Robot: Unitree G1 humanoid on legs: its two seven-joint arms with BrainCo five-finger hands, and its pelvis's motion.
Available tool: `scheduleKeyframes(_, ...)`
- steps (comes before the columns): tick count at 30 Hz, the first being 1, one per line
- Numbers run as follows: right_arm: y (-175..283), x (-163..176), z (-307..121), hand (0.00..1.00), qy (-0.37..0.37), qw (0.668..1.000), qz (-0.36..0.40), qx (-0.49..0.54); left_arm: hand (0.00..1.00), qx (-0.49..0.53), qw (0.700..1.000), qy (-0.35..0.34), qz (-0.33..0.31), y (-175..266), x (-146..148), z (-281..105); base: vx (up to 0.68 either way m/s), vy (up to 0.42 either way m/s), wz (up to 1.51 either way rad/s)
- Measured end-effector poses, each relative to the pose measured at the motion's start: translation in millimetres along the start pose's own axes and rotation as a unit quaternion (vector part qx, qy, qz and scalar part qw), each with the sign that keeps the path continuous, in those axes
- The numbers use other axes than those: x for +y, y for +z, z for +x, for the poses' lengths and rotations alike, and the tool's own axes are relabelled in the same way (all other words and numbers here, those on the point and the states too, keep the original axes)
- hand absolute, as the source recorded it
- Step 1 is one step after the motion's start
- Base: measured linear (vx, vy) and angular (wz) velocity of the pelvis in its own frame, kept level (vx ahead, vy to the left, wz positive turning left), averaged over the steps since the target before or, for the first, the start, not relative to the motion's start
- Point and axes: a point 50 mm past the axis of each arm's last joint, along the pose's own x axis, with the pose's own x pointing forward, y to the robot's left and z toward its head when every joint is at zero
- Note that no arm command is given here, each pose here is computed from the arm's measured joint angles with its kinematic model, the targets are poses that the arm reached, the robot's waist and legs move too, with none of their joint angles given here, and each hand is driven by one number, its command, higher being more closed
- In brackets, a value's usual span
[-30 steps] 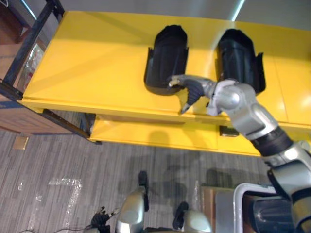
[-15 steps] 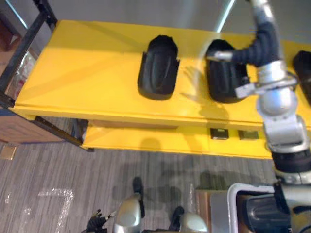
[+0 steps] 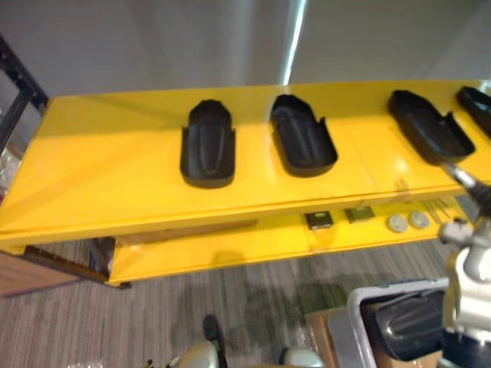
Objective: Walk over and take plastic housings, then place them on the shelf
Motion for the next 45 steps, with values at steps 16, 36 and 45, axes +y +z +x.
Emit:
scheduleKeyframes(16,-70.0,-1.8,-73.2,0.00,-0.081,0.973,0.080,0.201,0.00,0.011,0.981,-0.039,0.189,9.7,-13.1,6.2,0.00,0.011,-0.28)
scheduleKeyframes(36,-76.6,52.9,-70.1,0.00,0.109,0.957,0.168,0.213,0.00,0.050,0.988,-0.055,0.135,-3.9,-23.0,4.7,-0.04,0.040,-0.74)
scheduleKeyframes(45,-80.6,78.2,-104.5,0.00,0.106,0.935,0.193,0.278,0.00,0.010,0.987,-0.059,0.148,10.0,-28.1,5.6,-0.18,0.190,-0.49)
